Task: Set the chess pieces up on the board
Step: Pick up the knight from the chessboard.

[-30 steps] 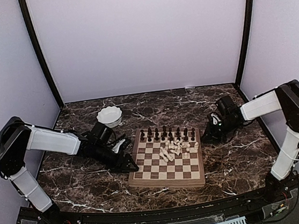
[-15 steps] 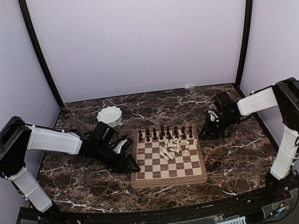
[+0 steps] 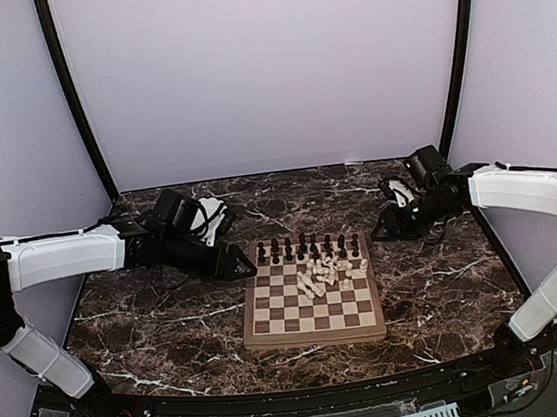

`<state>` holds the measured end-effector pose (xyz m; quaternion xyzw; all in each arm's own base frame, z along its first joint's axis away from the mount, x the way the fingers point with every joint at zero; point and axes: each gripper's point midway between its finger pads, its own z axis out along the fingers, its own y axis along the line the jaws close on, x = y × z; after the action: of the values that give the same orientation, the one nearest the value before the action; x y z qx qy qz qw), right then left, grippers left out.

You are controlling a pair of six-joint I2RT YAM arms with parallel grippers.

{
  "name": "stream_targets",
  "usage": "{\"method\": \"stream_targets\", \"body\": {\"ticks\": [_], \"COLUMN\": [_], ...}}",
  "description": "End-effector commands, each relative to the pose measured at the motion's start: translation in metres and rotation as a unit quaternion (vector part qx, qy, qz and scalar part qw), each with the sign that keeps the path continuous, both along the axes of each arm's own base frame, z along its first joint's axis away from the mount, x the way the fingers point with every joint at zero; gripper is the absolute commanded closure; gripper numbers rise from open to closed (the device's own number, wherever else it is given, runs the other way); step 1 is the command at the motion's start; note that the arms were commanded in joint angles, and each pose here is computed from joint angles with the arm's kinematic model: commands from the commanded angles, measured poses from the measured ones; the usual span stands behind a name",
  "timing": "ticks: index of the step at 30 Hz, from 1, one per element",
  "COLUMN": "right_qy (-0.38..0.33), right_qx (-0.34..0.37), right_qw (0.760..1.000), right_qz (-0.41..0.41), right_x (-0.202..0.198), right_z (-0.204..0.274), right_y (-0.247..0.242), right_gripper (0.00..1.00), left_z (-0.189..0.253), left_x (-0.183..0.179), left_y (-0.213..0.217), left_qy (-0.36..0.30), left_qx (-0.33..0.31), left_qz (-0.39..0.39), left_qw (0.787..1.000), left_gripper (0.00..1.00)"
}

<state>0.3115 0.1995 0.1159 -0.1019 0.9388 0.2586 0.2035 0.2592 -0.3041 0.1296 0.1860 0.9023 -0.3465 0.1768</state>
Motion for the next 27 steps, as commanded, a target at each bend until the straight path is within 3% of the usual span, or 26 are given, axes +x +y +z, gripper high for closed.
{"method": "stream_targets", "body": {"ticks": [1,18,27], "right_qy": [-0.012,0.035,0.039], "right_qx": [-0.024,-0.21,-0.236], "right_qw": [0.999,0.967,0.961], "right_qz": [0.044,0.14,0.135], "right_x": [0.001,-0.013,-0.015], "right_z": [0.004,-0.038,-0.037], "right_y": [0.017,0.042,0.036], "right_gripper": [0.55,0.53,0.57], "left_z": [0.01,0.004,-0.003], "left_x": [0.011,0.004,0.002], "left_y": [-0.006,-0.002,-0.001], "left_qy": [-0.003,0.006,0.015], "left_qx": [-0.009,0.001,0.005], "left_qz": [0.02,0.017,0.018], "left_qw": [1.0,1.0,1.0], "left_gripper": [0.37,0.37,0.37]}}
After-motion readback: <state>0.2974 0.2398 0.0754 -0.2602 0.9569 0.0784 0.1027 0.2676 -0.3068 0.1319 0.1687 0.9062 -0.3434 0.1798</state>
